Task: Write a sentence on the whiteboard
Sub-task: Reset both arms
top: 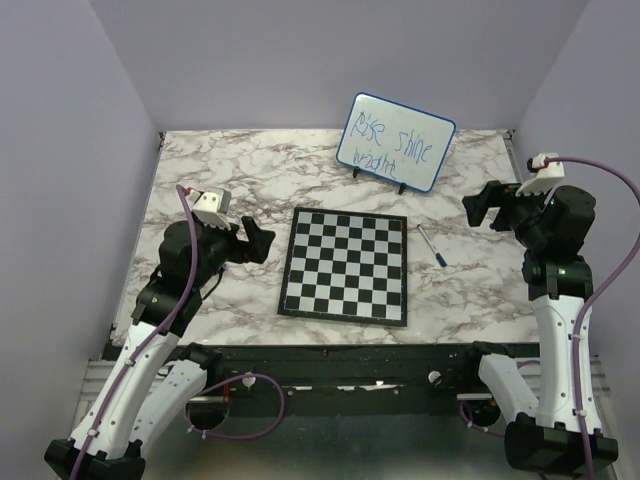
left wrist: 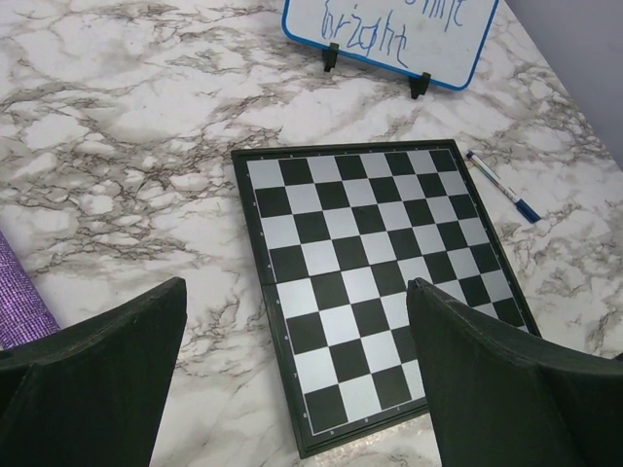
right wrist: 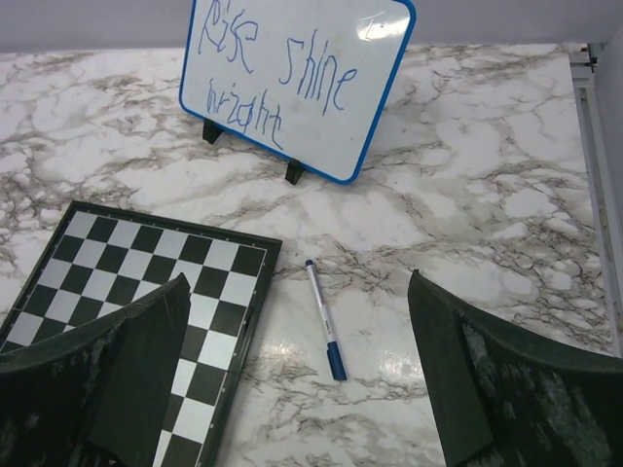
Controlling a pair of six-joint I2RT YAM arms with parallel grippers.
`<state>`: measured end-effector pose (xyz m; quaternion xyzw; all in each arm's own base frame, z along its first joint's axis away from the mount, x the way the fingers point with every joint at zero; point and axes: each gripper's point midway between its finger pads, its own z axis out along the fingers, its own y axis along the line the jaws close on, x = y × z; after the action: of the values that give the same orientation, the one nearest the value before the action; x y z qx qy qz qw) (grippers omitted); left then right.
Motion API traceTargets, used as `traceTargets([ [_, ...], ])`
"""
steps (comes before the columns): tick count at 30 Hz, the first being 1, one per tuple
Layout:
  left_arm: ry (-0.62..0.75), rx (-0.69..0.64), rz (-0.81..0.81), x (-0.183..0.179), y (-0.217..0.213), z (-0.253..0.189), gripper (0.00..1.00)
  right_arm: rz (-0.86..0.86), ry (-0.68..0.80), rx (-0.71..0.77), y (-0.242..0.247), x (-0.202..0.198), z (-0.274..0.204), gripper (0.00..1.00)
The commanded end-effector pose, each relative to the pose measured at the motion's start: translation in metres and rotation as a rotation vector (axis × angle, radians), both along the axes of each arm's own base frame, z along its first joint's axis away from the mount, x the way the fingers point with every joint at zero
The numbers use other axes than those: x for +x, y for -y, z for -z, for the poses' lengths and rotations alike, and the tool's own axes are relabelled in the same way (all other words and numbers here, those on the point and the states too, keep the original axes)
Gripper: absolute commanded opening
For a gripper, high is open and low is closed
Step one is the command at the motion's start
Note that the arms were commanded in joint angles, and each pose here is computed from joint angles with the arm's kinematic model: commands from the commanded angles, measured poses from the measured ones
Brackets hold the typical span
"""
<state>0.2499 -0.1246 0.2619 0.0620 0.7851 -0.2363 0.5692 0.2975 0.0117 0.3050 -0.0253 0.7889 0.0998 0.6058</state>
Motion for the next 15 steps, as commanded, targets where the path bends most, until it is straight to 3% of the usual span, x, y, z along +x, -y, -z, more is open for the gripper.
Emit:
traceTargets([
  [1,0.008,-0.069,0.020,-0.0017,0.0074,-0.0094,0.99,0.031,0.047,0.008,0.0042,0.0002,-0.0124,0.99],
  [15,-0.004,-0.122,-0.004,0.0017,0.0085,-0.0076,0.99,0.027,0.060,0.008,0.0033,0.0001,-0.0089,0.99],
])
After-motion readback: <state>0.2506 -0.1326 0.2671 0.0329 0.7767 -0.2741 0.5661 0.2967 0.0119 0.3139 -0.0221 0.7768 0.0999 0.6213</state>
